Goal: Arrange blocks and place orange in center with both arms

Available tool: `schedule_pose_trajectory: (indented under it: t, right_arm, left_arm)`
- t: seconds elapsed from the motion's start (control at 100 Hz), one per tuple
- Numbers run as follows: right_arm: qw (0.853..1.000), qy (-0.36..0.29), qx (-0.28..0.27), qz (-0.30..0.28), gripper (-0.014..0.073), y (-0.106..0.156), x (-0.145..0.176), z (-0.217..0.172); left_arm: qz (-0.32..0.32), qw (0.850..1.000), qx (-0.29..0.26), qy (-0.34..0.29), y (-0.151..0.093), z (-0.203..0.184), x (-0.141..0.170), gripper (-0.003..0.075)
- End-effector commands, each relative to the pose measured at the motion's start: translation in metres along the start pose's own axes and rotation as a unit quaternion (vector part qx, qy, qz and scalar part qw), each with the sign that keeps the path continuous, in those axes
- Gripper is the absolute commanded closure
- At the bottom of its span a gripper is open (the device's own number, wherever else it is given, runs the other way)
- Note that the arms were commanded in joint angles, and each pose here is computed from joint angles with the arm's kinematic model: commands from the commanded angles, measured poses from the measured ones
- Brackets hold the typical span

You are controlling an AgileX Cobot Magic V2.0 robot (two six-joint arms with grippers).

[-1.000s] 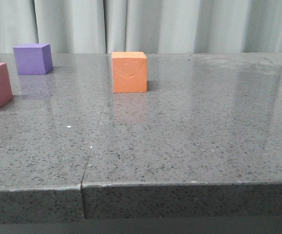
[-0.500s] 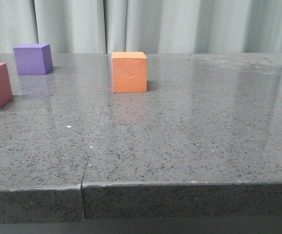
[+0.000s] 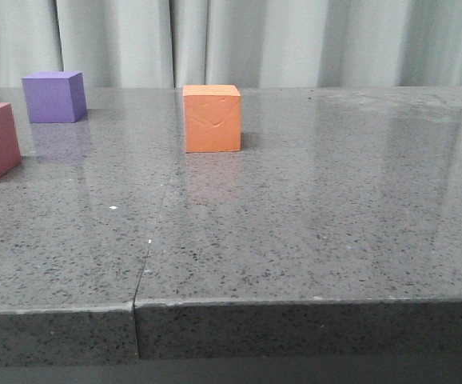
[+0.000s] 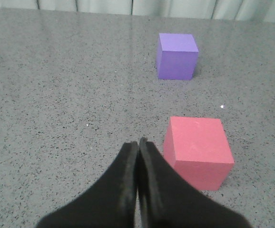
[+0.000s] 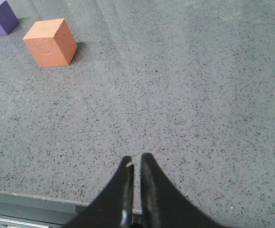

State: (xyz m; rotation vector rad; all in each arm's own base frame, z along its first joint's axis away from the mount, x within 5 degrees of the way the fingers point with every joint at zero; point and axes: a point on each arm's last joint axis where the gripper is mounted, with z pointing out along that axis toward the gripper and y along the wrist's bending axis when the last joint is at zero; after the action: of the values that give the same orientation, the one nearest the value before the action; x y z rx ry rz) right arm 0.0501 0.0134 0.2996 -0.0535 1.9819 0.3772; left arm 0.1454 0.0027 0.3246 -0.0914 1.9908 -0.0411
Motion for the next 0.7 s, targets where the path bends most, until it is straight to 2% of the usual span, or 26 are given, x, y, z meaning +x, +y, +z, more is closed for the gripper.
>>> schedule_pose_trajectory:
  t: [0.0, 0.08, 0.13, 0.2, 0.27, 0.51, 0.59, 0.69]
  right_arm:
    - [0.999, -0.046, -0.008, -0.008, 0.0538, 0.003, -0.013, -0.003]
    - [0.999, -0.046, -0.008, -0.008, 0.0538, 0.003, -0.013, -0.003]
    - [0.999, -0.046, -0.008, -0.008, 0.0538, 0.003, -0.013, -0.003]
    - [0.999, -0.046, -0.008, -0.008, 0.0538, 0.003, -0.013, -0.003]
    - [0.999, -0.046, -0.008, -0.008, 0.0538, 0.003, -0.013, -0.003]
    - [0.999, -0.046, -0.008, -0.008, 0.0538, 0.003, -0.013, -0.003]
    - [0.999, -0.046, -0.008, -0.008, 0.0538, 0.003, -0.013, -0.003]
    - [0.999, -0.046, -0.008, -0.008, 0.0538, 0.003, -0.013, -0.003]
  left_arm:
    - [-0.002, 1.0, 0.003, -0.029, -0.002, 0.005, -0.027, 0.061]
    - [-0.002, 1.0, 0.002, -0.026, -0.003, 0.012, -0.037, 0.0425]
    - [-0.002, 1.0, 0.002, -0.027, -0.003, 0.016, -0.044, 0.0271]
    - [-0.003, 1.0, 0.003, -0.028, -0.004, 0.021, -0.053, 0.0103]
    - [-0.015, 1.0, 0.009, -0.019, -0.006, 0.026, -0.062, 0.0013]
    - [-0.009, 0.999, 0.011, 0.031, -0.009, 0.046, -0.094, 0.0038]
    - [0.032, 0.998, 0.028, 0.047, -0.012, 0.052, -0.101, 0.0053]
    - [0.084, 0.992, 0.08, 0.059, -0.022, 0.058, -0.111, 0.0073]
